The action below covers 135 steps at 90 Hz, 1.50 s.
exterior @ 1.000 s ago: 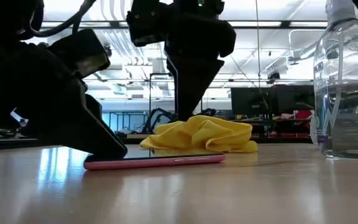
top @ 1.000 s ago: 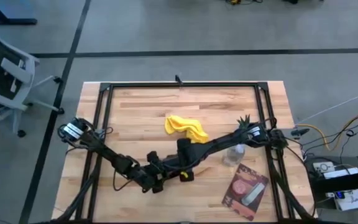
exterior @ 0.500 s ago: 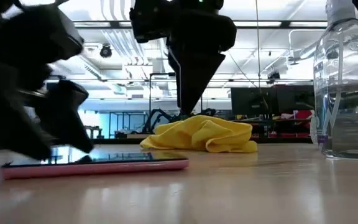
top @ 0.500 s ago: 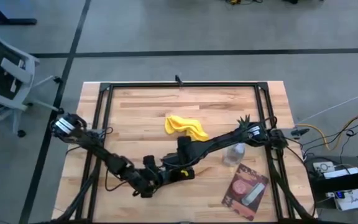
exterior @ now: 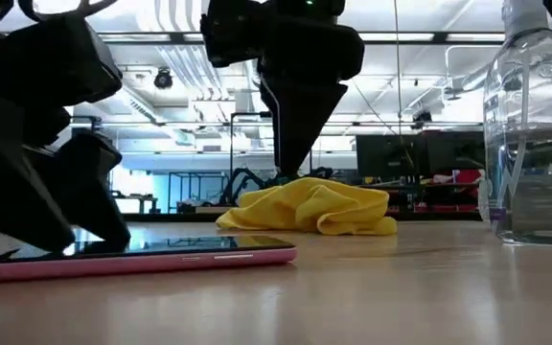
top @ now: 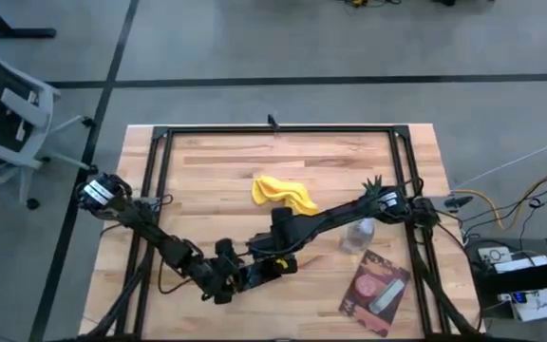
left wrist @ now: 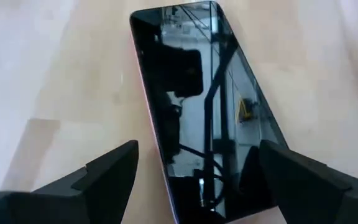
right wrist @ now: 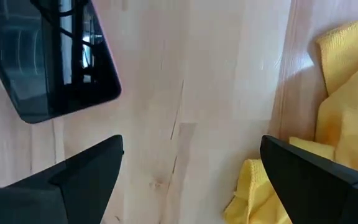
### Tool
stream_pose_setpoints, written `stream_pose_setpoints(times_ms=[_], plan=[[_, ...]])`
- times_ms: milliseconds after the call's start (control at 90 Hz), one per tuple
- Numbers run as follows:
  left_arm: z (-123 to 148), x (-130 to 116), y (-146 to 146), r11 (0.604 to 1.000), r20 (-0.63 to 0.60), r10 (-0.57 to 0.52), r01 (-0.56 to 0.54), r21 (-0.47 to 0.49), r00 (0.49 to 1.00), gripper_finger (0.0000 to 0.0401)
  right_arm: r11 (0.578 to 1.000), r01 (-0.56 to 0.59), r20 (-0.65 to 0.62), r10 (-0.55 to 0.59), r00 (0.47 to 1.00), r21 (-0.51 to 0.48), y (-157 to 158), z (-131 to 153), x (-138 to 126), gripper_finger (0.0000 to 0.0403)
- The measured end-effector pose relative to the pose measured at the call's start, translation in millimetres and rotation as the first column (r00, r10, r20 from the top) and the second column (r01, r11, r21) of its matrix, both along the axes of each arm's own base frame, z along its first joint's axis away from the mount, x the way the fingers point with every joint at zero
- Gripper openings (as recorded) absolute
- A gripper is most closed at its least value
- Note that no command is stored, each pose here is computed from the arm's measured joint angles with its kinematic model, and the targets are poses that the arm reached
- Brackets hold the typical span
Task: Apply microfiber cloth
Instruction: Wipe the front of the pink cellphone with a microfiber cloth
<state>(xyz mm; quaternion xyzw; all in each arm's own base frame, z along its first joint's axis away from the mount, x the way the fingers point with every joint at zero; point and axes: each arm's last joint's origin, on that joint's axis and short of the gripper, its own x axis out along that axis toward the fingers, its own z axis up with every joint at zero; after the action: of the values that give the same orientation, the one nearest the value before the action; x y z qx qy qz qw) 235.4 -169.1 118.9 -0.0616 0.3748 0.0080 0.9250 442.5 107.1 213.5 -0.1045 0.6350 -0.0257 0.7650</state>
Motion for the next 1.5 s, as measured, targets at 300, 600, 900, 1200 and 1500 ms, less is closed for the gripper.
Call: stream_pose_setpoints(times_ms=[300, 600, 900, 1200, 1500], plan=[[-4.5, -1.6, 1.3, 1.000, -0.005, 0.023, -0.023, -0.019, 1.000, 0.0314, 0.987, -0.017, -0.043, 0.010, 0.999, -0.159, -56.5, -10.3, 7.0, 0.0359], [-10.5, -6.9, 3.7, 0.998, -0.022, 0.053, -0.054, -0.043, 0.998, 0.0314, 0.981, 0.114, 0.053, -0.107, 0.993, -0.157, -139.3, -21.0, 19.1, 0.0343], [-11.2, -7.8, 3.5, 0.998, -0.025, 0.053, -0.054, -0.040, 0.998, 0.0314, 0.976, 0.205, -0.029, -0.207, 0.978, -0.069, -172.7, -49.7, 3.7, 0.0171], [-11.6, -7.9, 3.7, 0.997, -0.025, 0.064, -0.065, -0.044, 0.998, 0.0314, 0.989, 0.122, -0.010, -0.123, 0.992, -0.079, -102.5, -23.3, 3.1, 0.0016], [-11.6, -7.6, 4.8, 0.995, -0.012, 0.089, -0.090, -0.035, 0.996, 0.0314, 0.998, -0.034, 0.226, 0.045, 0.973, -0.054, 25.4, 20.5, -4.7, 0.0002]])
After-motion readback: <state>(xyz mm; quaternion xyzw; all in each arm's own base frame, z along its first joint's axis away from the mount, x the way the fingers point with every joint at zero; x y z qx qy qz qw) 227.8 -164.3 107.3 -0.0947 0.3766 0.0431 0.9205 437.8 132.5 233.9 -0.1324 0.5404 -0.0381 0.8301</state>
